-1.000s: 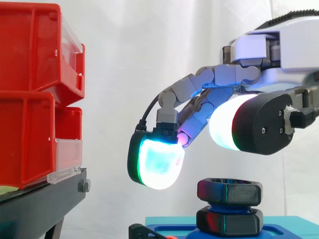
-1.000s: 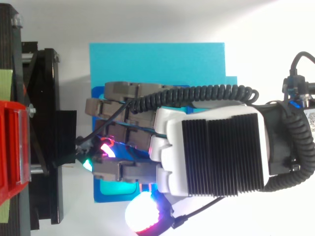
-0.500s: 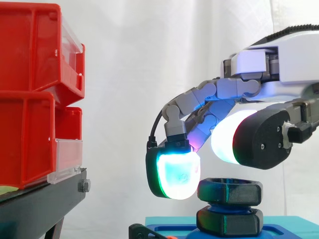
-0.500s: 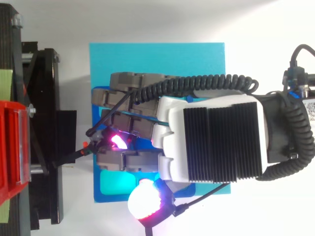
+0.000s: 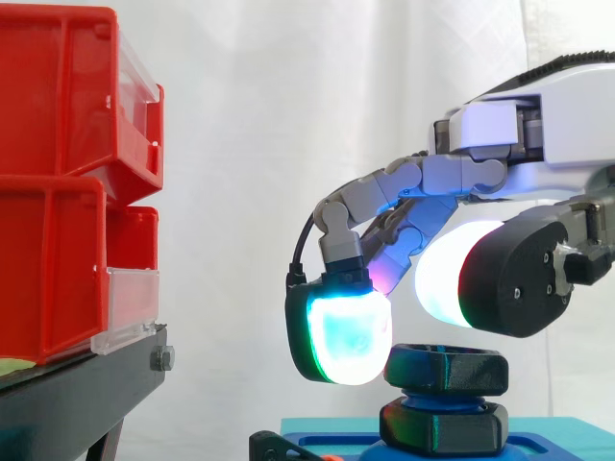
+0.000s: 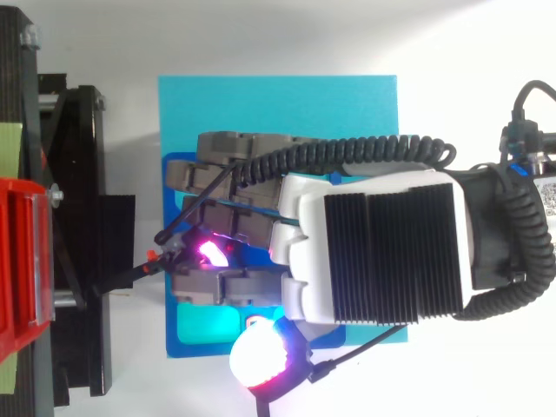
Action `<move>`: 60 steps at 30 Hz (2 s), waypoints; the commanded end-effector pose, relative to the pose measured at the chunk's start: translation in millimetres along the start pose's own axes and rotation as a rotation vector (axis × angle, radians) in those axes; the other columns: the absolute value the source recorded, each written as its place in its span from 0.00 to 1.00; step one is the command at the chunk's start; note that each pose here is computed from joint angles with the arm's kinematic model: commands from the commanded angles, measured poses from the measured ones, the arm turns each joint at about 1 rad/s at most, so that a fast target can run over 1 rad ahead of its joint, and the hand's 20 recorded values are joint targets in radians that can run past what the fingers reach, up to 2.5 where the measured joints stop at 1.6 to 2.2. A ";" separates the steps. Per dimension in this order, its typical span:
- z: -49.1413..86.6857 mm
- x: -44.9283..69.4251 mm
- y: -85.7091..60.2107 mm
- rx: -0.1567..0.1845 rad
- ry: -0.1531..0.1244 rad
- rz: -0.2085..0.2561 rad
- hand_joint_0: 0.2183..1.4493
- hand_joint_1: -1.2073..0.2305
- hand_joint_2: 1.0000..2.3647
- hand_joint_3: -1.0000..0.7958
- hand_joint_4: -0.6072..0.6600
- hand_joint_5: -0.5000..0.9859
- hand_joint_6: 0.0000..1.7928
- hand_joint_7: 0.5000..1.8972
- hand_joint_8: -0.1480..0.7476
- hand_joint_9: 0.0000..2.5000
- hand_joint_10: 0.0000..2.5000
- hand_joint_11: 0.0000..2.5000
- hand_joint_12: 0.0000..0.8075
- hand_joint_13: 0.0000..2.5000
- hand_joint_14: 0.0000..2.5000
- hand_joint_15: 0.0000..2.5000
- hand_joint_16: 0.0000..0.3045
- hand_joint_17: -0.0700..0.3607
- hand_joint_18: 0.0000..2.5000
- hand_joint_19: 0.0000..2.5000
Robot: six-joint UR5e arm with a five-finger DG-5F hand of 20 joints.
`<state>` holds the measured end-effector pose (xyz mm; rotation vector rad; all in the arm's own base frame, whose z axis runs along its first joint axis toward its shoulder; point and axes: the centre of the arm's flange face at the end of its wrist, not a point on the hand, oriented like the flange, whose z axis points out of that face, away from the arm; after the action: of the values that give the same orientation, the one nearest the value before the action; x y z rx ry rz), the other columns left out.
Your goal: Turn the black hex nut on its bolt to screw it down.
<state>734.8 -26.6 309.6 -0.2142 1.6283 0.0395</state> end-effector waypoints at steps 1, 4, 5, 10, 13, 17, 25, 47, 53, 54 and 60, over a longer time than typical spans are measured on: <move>-2.0 1.9 -3.3 0.003 0.013 0.001 0.26 0.72 0.00 0.28 0.59 0.34 0.28 0.65 0.45 0.33 0.00 0.00 0.38 0.26 0.00 0.02 0.14 0.39 0.22 0.14; -4.0 3.2 -10.6 0.010 0.019 0.001 0.26 0.72 0.00 0.28 0.60 0.34 0.28 0.66 0.46 0.33 0.00 0.00 0.38 0.26 0.00 0.02 0.14 0.39 0.22 0.14; -4.8 3.5 -14.4 0.011 0.017 0.000 0.26 0.73 0.00 0.28 0.60 0.34 0.28 0.66 0.45 0.33 0.00 0.00 0.38 0.25 0.00 0.02 0.14 0.39 0.22 0.14; -9.2 4.1 -28.9 -0.004 0.012 -0.013 0.26 0.73 0.00 0.28 0.61 0.34 0.28 0.66 0.45 0.33 0.00 0.01 0.38 0.25 0.00 0.02 0.14 0.39 0.22 0.14; -11.8 6.4 -38.9 -0.006 0.014 -0.017 0.25 0.73 0.00 0.28 0.61 0.34 0.28 0.66 0.46 0.33 0.00 0.00 0.38 0.25 0.00 0.02 0.14 0.39 0.23 0.14; -15.8 7.9 -53.2 -0.003 0.011 -0.020 0.25 0.73 0.00 0.28 0.60 0.34 0.28 0.66 0.46 0.33 0.00 0.00 0.38 0.25 0.00 0.02 0.14 0.39 0.22 0.15; -14.4 -8.7 -63.5 -0.004 -0.016 -0.027 0.25 0.76 0.00 0.28 0.60 0.34 0.28 0.64 0.46 0.33 0.00 0.01 0.38 0.26 0.00 0.02 0.15 0.39 0.22 0.15; 11.7 -32.4 26.5 -0.026 -0.033 0.023 0.25 0.76 0.00 0.28 0.61 0.32 0.28 0.46 0.46 0.32 0.00 0.00 0.39 0.25 0.00 0.03 0.15 0.40 0.22 0.15; 9.0 -19.9 32.1 -0.033 -0.010 0.023 0.25 0.75 0.00 0.28 0.59 0.31 0.28 0.44 0.45 0.32 0.00 0.00 0.39 0.25 0.00 0.03 0.15 0.40 0.22 0.15; 8.5 -17.8 32.3 -0.033 -0.007 0.023 0.25 0.75 0.00 0.28 0.59 0.31 0.28 0.44 0.45 0.32 0.00 0.00 0.39 0.25 0.00 0.03 0.15 0.40 0.22 0.15; 6.9 -11.1 33.1 -0.035 0.001 0.022 0.25 0.75 0.00 0.28 0.58 0.31 0.28 0.43 0.45 0.32 0.00 0.00 0.39 0.25 0.00 0.03 0.15 0.40 0.22 0.15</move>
<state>737.8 8.2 319.2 -0.2219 1.6260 0.0852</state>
